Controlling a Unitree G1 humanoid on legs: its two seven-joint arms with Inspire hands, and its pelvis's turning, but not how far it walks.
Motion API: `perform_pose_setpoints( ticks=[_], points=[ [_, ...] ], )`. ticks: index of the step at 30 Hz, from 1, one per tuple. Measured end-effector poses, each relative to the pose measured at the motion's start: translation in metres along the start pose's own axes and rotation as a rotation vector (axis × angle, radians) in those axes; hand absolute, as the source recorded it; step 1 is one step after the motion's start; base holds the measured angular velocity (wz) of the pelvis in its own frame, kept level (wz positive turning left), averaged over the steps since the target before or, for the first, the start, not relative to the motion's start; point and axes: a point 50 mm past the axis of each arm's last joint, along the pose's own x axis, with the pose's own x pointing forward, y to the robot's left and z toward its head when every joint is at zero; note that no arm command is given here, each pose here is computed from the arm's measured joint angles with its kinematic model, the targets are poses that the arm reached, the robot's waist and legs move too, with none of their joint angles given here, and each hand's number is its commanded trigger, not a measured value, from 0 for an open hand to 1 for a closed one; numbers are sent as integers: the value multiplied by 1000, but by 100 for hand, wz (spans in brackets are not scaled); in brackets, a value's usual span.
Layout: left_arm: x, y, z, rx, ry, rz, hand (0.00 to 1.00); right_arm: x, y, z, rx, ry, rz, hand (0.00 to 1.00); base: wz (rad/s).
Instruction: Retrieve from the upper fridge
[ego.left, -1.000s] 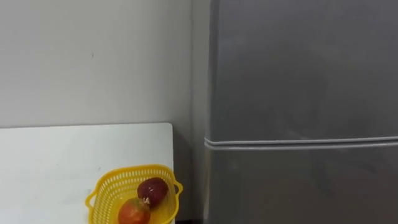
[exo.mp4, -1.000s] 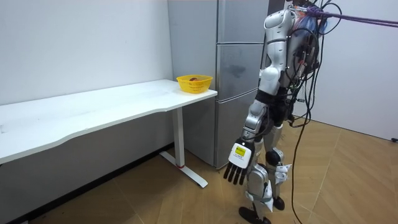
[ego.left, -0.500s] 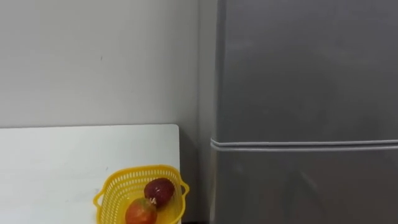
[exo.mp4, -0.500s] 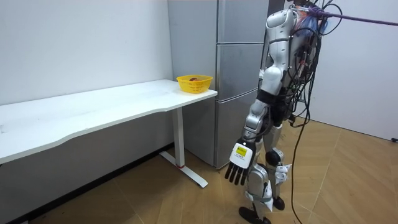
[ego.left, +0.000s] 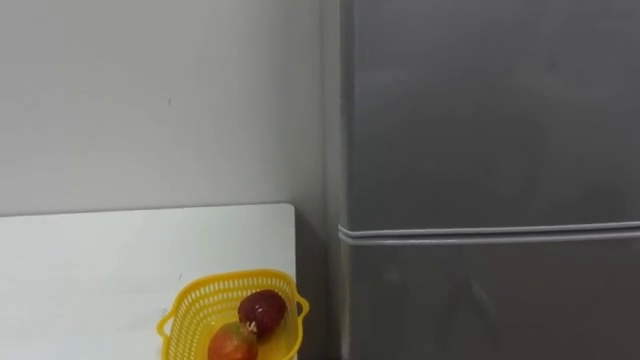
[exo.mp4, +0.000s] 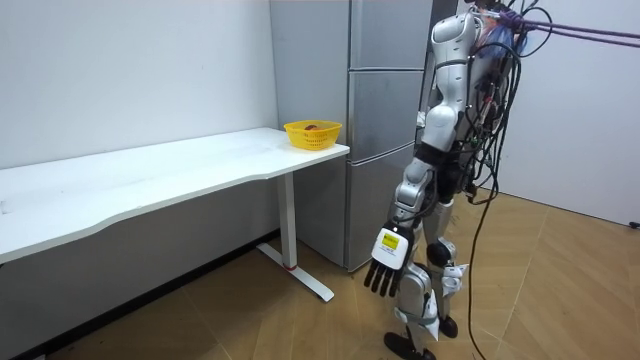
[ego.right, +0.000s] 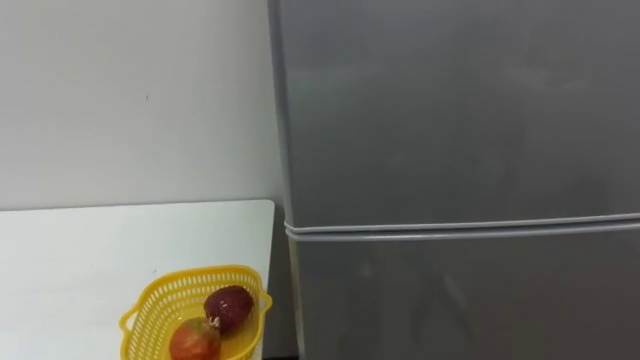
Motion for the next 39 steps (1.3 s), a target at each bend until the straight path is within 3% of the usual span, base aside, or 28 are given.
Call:
perform_pose_setpoints(
  ticks=[16, 22, 39],
  points=[
    [0, -7, -1, 56, 36, -28, 0, -12, 35, -21, -105, 142, 332, 0, 0],
    [0, -11, 2, 144, 27, -45, 0, -11, 35, -14, -115, 139, 351, 0, 10],
    [0, -12, 6, 211, 21, -50, 0, -9, 32, -18, -161, 154, 381, 0, 5]
  ],
)
